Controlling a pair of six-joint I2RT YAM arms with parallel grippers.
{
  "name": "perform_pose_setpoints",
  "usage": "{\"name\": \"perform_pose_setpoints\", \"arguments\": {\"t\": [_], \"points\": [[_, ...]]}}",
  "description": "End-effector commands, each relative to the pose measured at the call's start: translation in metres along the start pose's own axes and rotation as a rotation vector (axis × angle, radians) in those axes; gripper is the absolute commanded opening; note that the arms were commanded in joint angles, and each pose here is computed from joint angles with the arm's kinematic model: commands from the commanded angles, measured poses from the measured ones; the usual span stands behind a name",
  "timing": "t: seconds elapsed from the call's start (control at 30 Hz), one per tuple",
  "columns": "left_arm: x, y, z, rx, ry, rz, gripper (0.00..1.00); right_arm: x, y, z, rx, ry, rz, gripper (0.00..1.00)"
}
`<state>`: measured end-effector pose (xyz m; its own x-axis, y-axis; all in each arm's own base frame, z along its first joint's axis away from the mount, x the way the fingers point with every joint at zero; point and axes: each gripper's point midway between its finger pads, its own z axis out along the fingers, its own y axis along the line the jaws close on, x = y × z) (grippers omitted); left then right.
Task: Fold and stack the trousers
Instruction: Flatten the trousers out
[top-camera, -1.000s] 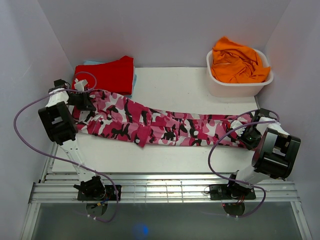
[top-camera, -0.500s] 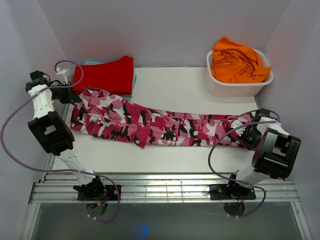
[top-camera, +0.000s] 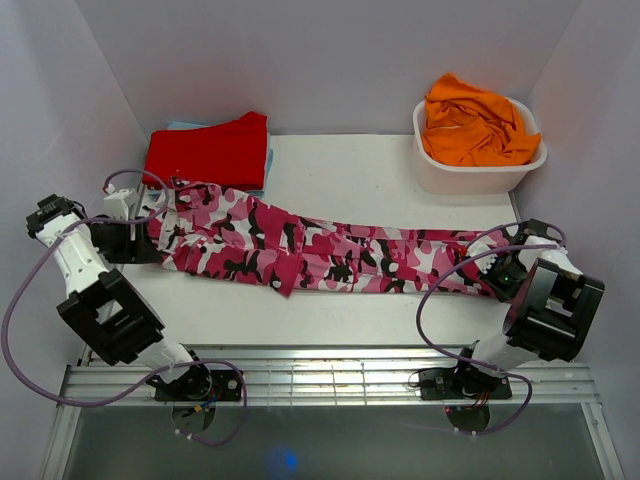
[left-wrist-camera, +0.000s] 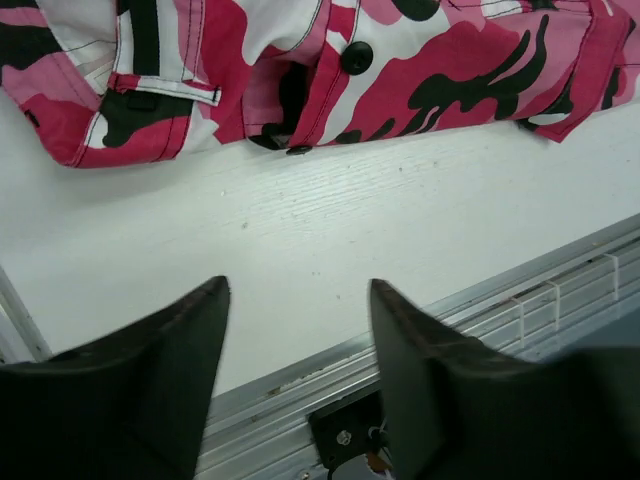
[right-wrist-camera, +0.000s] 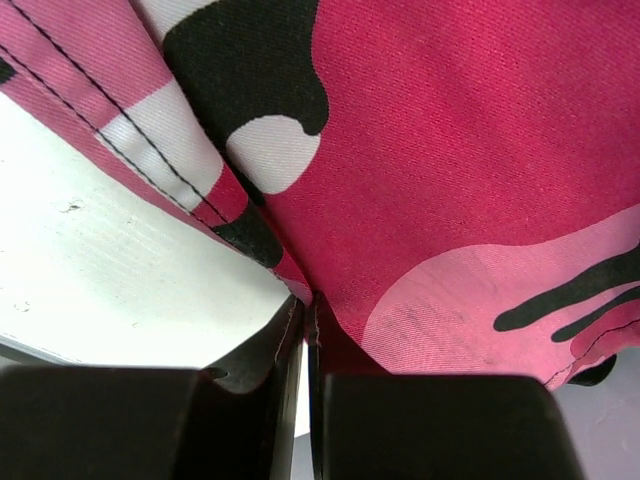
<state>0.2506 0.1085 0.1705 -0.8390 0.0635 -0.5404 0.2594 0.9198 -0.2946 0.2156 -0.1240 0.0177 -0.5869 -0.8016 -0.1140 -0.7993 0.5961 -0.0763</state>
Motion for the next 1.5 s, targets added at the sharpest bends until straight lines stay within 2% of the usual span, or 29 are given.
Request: {"name": "perform_pose_setpoints", "arguments": {"t": [0.0, 0.07, 0.1, 0.17, 0.2, 0.27, 0.37, 0.4, 0.53, 0.7, 0.9, 1.03, 1.17, 1.23, 1.3, 1.33, 1.37, 1.4, 1.43, 1.47], "points": [[-0.028, 0.012, 0.012, 0.060, -0.088, -0.021, 0.79, 0.001, 0.003, -0.005, -0.035, -0.002, -0.112, 0.08], [-0.048, 0.028, 0.031, 0.136, -0.138, -0.089, 0.89, 0.002, 0.002, -0.005, -0.041, 0.001, -0.102, 0.08], [-0.074, 0.033, 0.029, 0.167, -0.210, -0.084, 0.90, 0.001, 0.003, -0.004, -0.044, 0.000, -0.098, 0.08], [-0.096, 0.042, 0.042, 0.203, -0.256, -0.107, 0.94, 0.001, 0.003, -0.004, -0.046, -0.001, -0.094, 0.08], [-0.107, 0.054, 0.054, 0.212, -0.281, -0.135, 0.95, 0.000, 0.003, -0.004, -0.049, -0.005, -0.092, 0.08], [-0.133, 0.060, 0.068, 0.224, -0.344, -0.074, 0.96, -0.001, 0.004, -0.003, -0.059, -0.010, -0.081, 0.08], [-0.150, 0.061, 0.106, 0.242, -0.350, -0.096, 0.96, -0.002, 0.003, -0.001, -0.071, -0.012, -0.074, 0.08], [-0.153, 0.065, 0.106, 0.224, -0.360, -0.096, 0.96, -0.002, 0.003, 0.000, -0.074, -0.012, -0.072, 0.08], [-0.160, 0.072, 0.152, 0.206, -0.311, -0.108, 0.92, -0.001, 0.004, 0.002, -0.084, -0.005, -0.069, 0.08], [-0.163, 0.087, 0.184, 0.094, -0.273, -0.095, 0.91, 0.000, 0.004, 0.003, -0.092, -0.002, -0.063, 0.08], [-0.168, 0.090, 0.180, 0.068, -0.306, -0.056, 0.90, 0.000, 0.004, 0.003, -0.093, 0.000, -0.064, 0.08], [-0.161, 0.067, 0.179, 0.199, -0.292, -0.035, 0.89, 0.000, 0.004, 0.001, -0.086, 0.002, -0.066, 0.08], [-0.153, 0.045, 0.182, 0.367, -0.258, -0.074, 0.77, 0.000, 0.001, -0.002, -0.074, -0.001, -0.071, 0.08], [-0.152, 0.040, 0.181, 0.392, -0.259, -0.070, 0.71, -0.001, -0.002, -0.002, -0.068, -0.003, -0.068, 0.08], [-0.152, 0.040, 0.181, 0.395, -0.258, -0.082, 0.60, -0.001, -0.002, -0.001, -0.073, -0.001, -0.062, 0.08], [-0.154, 0.040, 0.178, 0.393, -0.255, -0.085, 0.41, -0.001, -0.003, -0.002, -0.068, -0.001, -0.062, 0.08], [-0.159, 0.036, 0.170, 0.390, -0.253, -0.085, 0.34, -0.002, -0.004, -0.004, -0.061, -0.003, -0.063, 0.08], [-0.170, 0.036, 0.149, 0.361, -0.241, -0.089, 0.14, -0.003, -0.007, -0.005, -0.048, -0.009, -0.063, 0.08], [-0.177, 0.040, 0.130, 0.322, -0.223, -0.107, 0.00, -0.005, -0.010, -0.007, -0.037, -0.015, -0.064, 0.08], [-0.181, 0.041, 0.095, 0.274, -0.175, -0.135, 0.00, -0.005, -0.012, -0.009, -0.028, -0.019, -0.065, 0.08]]}}
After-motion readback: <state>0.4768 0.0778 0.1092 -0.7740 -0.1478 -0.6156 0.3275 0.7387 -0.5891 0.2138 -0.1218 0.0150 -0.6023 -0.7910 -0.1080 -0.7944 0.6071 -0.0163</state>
